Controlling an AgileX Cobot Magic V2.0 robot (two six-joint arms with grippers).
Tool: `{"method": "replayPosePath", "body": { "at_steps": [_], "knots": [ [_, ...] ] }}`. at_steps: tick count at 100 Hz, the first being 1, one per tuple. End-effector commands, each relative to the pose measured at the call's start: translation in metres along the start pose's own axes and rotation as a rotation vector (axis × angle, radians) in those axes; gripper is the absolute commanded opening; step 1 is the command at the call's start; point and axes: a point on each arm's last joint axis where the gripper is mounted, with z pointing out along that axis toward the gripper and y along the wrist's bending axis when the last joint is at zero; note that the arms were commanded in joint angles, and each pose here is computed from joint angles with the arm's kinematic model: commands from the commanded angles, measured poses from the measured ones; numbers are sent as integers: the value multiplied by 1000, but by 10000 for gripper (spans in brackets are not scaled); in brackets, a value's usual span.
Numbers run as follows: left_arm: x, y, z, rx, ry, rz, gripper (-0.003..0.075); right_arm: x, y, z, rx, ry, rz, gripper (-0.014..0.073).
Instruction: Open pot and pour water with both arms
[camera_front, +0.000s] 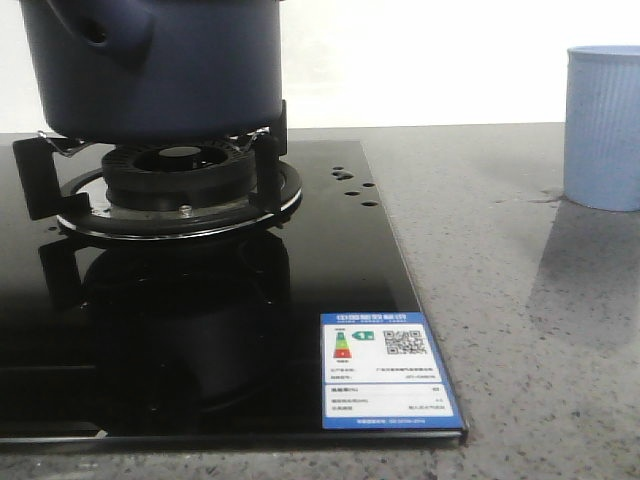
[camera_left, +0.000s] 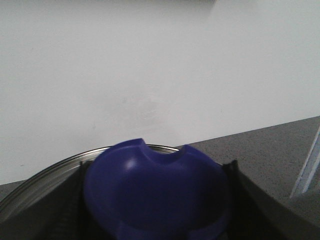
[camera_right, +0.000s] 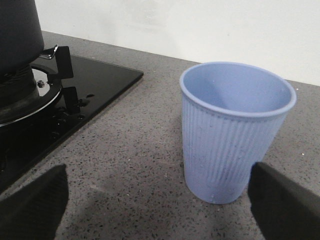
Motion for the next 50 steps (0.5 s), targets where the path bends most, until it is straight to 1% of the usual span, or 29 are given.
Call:
{"method": "replayPosePath", "body": {
  "at_steps": [1,15,50],
  "knots": [
    [-35,-3,-10,3,-177,-10,379,-13,1,0,-22,-66,3,660],
    [-42,-3,-18,7,-199,-13,379,-13,1,0,-22,-66,3,660],
    [-41,-11,-19,36,-180,-8,379,-13,1,0,-22,-66,3,660]
  ]
}}
